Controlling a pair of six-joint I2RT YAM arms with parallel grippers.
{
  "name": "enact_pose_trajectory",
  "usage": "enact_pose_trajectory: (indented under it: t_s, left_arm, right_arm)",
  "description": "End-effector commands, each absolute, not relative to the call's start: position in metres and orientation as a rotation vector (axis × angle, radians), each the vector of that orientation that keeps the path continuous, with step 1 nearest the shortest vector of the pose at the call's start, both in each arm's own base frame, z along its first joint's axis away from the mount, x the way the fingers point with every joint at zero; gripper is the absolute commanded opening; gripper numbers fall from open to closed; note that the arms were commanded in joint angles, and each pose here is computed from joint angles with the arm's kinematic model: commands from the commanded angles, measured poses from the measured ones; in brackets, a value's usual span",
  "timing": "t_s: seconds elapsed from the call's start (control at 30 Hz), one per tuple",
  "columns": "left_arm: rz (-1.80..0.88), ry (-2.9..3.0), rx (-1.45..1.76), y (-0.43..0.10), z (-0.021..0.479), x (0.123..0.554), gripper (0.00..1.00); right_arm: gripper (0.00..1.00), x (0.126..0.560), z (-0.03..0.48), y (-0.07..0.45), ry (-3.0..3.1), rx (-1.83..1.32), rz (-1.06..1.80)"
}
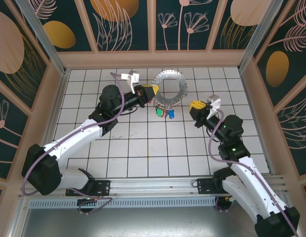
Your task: Put the keys on the keyring
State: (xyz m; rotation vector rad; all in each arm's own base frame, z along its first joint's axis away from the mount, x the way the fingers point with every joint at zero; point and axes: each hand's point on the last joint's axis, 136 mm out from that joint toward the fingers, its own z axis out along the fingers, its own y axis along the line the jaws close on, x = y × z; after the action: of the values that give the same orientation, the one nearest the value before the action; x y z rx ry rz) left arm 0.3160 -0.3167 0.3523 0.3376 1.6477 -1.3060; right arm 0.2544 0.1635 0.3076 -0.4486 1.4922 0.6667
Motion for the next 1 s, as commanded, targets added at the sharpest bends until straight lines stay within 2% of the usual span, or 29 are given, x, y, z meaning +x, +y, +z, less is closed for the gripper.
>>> enact_pose_trajectory:
  t_s: [0.0,0.4,0.97]
  left_arm:
    - [-1.286,1.516,0.340,-0.309,0.395,0.314,0.03]
    - [-1.301,1.520,0.341,-0.311,0.393,0.314,0.04]
    - [-1.358,1.517,0.338,-0.314,0.392,0.309,0.04]
  right_arm:
    - [0.12,0.248,0.319,0.171,1.355,-0.548,0.511]
    - [0.06,0.238,0.309,0.218,1.229,-0.769,0.301]
    - [0.13,0.255,0.295,0.227,1.249,-0.756,0.254]
